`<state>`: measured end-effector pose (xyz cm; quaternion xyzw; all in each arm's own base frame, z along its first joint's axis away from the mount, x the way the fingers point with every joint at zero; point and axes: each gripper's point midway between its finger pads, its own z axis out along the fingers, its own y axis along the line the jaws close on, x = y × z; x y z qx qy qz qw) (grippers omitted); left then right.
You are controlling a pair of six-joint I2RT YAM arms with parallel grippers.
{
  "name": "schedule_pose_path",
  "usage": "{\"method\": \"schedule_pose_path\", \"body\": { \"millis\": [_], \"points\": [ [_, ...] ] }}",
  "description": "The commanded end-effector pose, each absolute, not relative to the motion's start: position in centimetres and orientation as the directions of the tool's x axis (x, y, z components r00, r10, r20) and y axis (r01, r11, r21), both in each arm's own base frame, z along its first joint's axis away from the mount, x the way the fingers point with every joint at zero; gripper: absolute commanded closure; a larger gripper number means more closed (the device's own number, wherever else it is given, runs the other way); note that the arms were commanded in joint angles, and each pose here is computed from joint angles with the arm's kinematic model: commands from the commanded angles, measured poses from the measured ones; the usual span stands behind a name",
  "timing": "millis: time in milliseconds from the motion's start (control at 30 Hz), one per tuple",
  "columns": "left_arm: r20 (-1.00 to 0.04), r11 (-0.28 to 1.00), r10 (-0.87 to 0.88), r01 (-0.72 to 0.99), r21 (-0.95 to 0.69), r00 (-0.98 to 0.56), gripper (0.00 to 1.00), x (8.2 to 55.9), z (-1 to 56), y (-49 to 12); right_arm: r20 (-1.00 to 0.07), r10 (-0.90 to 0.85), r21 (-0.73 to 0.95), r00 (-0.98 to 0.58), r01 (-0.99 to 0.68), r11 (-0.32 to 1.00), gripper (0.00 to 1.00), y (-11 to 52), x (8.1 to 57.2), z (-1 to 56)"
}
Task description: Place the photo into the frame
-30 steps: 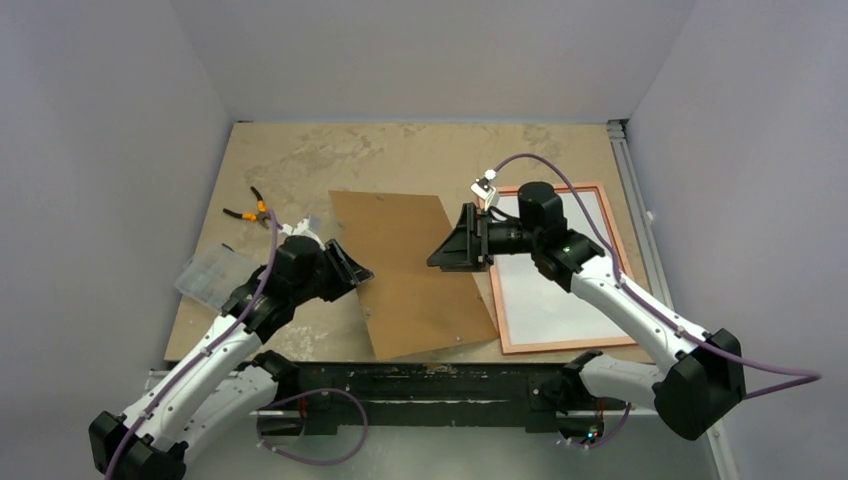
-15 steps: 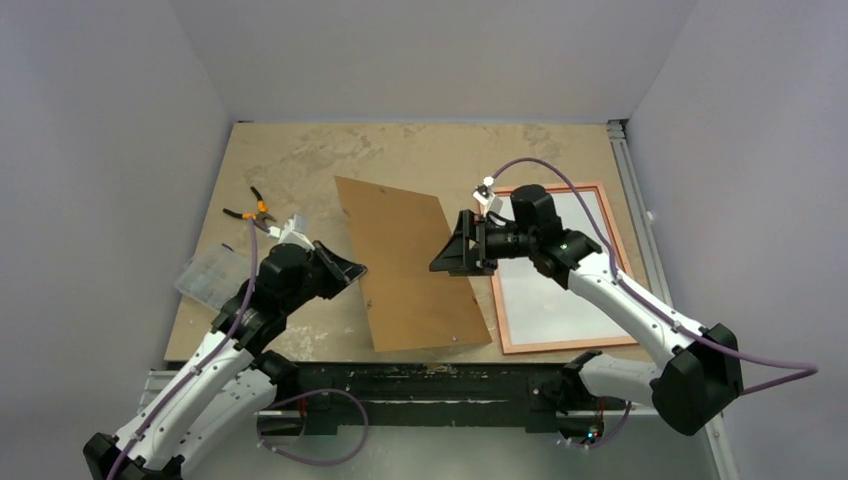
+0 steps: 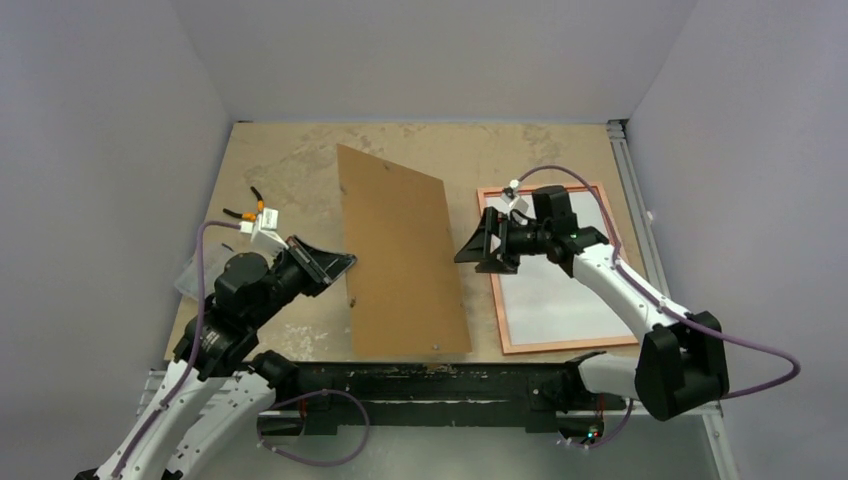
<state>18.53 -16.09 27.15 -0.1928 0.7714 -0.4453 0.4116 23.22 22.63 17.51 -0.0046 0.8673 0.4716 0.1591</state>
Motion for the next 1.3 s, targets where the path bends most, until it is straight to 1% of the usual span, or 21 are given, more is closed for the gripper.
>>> {"method": "schedule_pose_path", "body": {
  "millis": [0,100,200,367,400,533,600,767,833,1033,1133,1267],
  "points": [
    [-0.47,0.381,-0.694,0.275,-0.883,-0.546,1.0,17.3,35.0,-16.9,-0.293,0.062,0.868,-0.954,-0.238,0.436,0.1,24.0,22.3,18.0],
    [-0.458,0.336,-0.701,0.314,-0.888,-0.546,1.0,16.6,36.7,-17.1,-0.3,0.068,0.869,-0.952,-0.243,0.431,0.1,23.9,22.5,17.7],
    [-0.449,0.293,-0.703,0.35,-0.89,-0.552,1.0,15.9,38.1,-17.2,-0.288,0.071,0.889,-0.955,-0.24,0.39,0.1,24.0,22.5,17.6],
    [-0.443,0.275,-0.705,0.362,-0.891,-0.554,1.0,15.3,38.9,-17.0,-0.286,0.088,0.914,-0.954,-0.244,0.323,0.11,23.9,22.4,18.6],
    [-0.439,0.27,-0.707,0.363,-0.892,-0.554,1.0,15.2,39.0,-17.0,-0.3,0.092,0.916,-0.949,-0.26,0.306,0.11,24.0,22.5,19.0],
    [-0.432,0.249,-0.712,0.376,-0.893,-0.554,1.0,14.8,39.5,-16.9,-0.316,0.109,0.907,-0.942,-0.267,0.326,0.11,23.5,22.9,18.7],
    [-0.43,0.241,-0.711,0.381,-0.893,-0.556,1.0,14.6,39.7,-16.9,-0.312,0.114,0.916,-0.943,-0.267,0.299,0.11,23.4,22.8,19.0],
    [-0.429,0.249,-0.707,0.37,-0.895,-0.562,1.0,14.6,39.3,-16.9,-0.361,0.131,0.928,-0.923,-0.34,0.155,0.12,23.8,22.2,22.9],
    [-0.426,0.256,-0.712,0.36,-0.897,-0.558,1.0,14.7,38.9,-16.8,-0.375,0.132,0.925,-0.917,-0.362,0.117,0.12,23.8,21.7,24.6],
    [-0.41,0.291,-0.743,0.297,-0.91,-0.529,1.0,15.5,36.7,-15.9,-0.397,0.141,0.917,-0.907,-0.385,0.104,0.16,23.6,20.7,28.0],
    [-0.407,0.322,-0.738,0.25,-0.913,-0.538,1.0,15.7,35.1,-15.7,-0.418,0.143,0.908,-0.897,-0.408,0.093,0.18,23.4,20.3,29.8],
    [-0.413,0.369,-0.717,0.198,-0.908,-0.562,1.0,15.7,32.9,-15.7,-0.438,0.144,0.899,-0.887,-0.432,0.074,0.24,23.1,20.2,31.8]
  ]
}}
